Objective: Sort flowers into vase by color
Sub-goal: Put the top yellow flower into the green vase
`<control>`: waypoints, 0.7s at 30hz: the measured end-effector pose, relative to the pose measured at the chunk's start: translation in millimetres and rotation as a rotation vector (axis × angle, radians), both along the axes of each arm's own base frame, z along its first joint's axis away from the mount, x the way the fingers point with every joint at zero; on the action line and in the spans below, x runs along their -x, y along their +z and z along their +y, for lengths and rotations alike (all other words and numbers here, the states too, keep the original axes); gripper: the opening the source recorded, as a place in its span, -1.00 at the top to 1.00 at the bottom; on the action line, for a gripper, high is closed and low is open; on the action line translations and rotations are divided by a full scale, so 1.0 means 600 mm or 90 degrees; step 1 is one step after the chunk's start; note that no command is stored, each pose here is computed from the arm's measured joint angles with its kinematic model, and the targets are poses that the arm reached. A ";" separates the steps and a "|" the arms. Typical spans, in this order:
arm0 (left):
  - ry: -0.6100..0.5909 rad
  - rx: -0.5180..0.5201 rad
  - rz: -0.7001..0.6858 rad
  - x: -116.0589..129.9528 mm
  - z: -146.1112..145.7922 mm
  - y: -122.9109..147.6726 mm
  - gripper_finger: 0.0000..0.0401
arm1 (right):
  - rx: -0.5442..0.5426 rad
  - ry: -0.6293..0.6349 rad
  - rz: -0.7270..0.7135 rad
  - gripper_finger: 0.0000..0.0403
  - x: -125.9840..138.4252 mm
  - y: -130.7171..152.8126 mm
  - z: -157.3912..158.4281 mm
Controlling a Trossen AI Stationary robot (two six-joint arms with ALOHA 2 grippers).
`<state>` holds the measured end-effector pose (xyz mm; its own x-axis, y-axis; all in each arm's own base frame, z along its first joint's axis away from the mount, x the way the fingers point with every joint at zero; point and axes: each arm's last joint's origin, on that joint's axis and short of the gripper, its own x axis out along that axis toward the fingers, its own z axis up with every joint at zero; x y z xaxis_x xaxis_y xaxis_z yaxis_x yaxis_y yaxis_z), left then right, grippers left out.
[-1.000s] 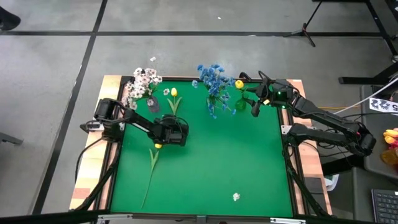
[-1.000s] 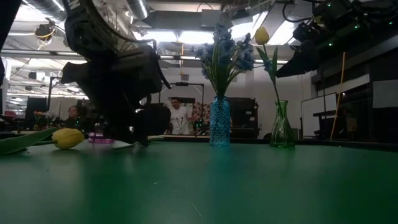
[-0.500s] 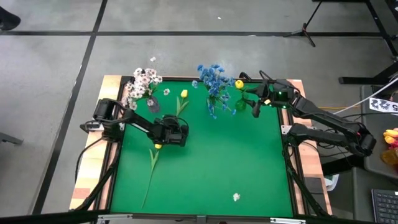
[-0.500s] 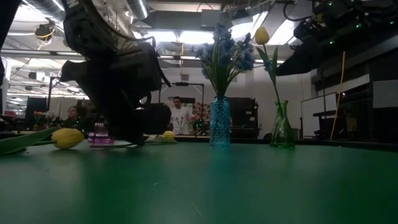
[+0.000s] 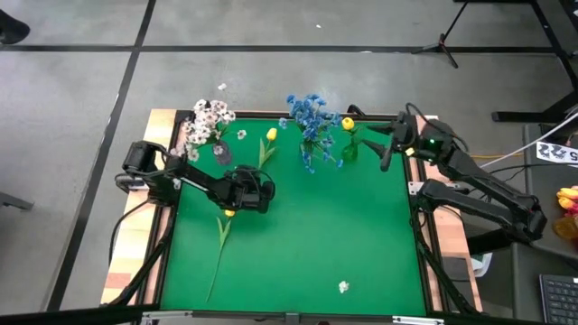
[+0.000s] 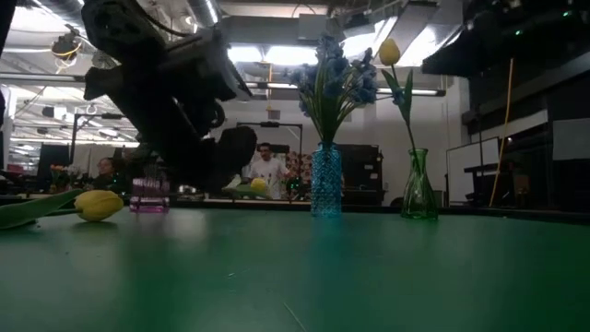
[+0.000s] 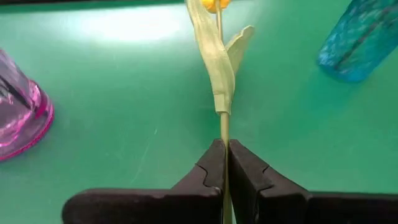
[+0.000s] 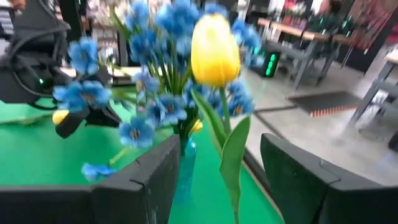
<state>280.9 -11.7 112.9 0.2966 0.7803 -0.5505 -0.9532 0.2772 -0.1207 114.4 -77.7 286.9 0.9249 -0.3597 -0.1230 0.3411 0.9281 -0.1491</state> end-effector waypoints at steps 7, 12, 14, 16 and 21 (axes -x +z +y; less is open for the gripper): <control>-0.008 -0.037 -0.047 0.003 -0.015 0.030 0.99 | 0.031 -0.001 -0.058 -0.11 0.027 0.019 0.021; -0.021 -0.064 -0.085 0.004 -0.030 0.053 0.98 | 0.036 -0.001 -0.080 -0.11 0.037 0.025 0.028; -0.024 -0.076 -0.105 0.003 -0.036 0.060 0.99 | 0.025 -0.002 -0.081 -0.11 0.038 0.024 0.029; -0.032 -0.090 -0.111 0.004 -0.042 0.067 0.99 | 0.018 -0.002 -0.079 -0.11 0.038 0.023 0.029; -0.043 -0.123 -0.124 0.009 -0.052 0.089 0.98 | 0.012 0.022 -0.077 -0.11 0.037 0.022 0.031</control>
